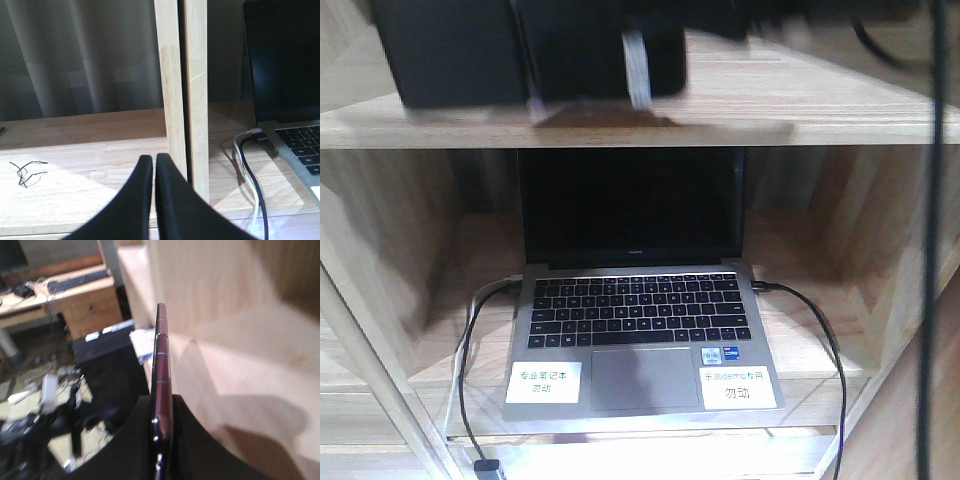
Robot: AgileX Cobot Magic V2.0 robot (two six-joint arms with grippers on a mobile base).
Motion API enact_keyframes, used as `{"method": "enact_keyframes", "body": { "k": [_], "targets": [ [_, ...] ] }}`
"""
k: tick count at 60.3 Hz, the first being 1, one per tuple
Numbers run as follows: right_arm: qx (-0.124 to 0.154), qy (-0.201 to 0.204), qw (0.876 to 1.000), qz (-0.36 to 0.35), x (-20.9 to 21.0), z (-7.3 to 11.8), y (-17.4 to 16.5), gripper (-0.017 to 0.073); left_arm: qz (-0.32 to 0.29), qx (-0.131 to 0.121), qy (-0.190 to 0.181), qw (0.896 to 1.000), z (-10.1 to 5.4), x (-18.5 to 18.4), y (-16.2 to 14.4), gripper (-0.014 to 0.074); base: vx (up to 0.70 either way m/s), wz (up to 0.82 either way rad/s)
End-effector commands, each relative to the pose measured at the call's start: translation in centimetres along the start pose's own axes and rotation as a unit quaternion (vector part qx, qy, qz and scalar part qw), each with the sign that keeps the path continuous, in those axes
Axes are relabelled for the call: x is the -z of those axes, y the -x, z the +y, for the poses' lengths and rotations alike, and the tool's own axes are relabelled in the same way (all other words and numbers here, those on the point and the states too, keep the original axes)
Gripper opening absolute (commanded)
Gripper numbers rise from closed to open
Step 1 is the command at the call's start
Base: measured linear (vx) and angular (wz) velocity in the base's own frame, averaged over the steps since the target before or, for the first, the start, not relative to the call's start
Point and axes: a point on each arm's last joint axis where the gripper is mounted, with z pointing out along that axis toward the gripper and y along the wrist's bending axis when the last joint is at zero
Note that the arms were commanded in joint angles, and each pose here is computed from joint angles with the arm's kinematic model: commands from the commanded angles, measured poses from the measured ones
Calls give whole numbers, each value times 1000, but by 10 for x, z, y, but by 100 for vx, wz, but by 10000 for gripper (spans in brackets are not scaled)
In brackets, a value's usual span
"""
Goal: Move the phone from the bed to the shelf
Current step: 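Raise the right gripper with the phone onto the upper shelf, then open the right gripper to release the phone on the shelf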
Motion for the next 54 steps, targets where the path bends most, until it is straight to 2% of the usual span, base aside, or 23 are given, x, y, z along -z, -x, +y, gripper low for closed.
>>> {"method": "enact_keyframes", "body": {
  "k": [1,14,29,45,54],
  "targets": [
    [9,-6,997,-73,3,-1,29,-1,-53,4,3,999,1,3,15,1,0,0],
    [-8,-3,995,-102,-27,-44,38,-1,-53,4,3,999,1,3,15,1,0,0],
    [-33,-13,993,-109,-59,-91,27,-1,-53,4,3,999,1,3,15,1,0,0],
    [-60,-25,994,-93,-80,-120,6,-1,-53,4,3,999,1,3,15,1,0,0],
    [-69,-37,992,-95,-86,-129,1,-1,-53,4,3,999,1,3,15,1,0,0]
  ]
}}
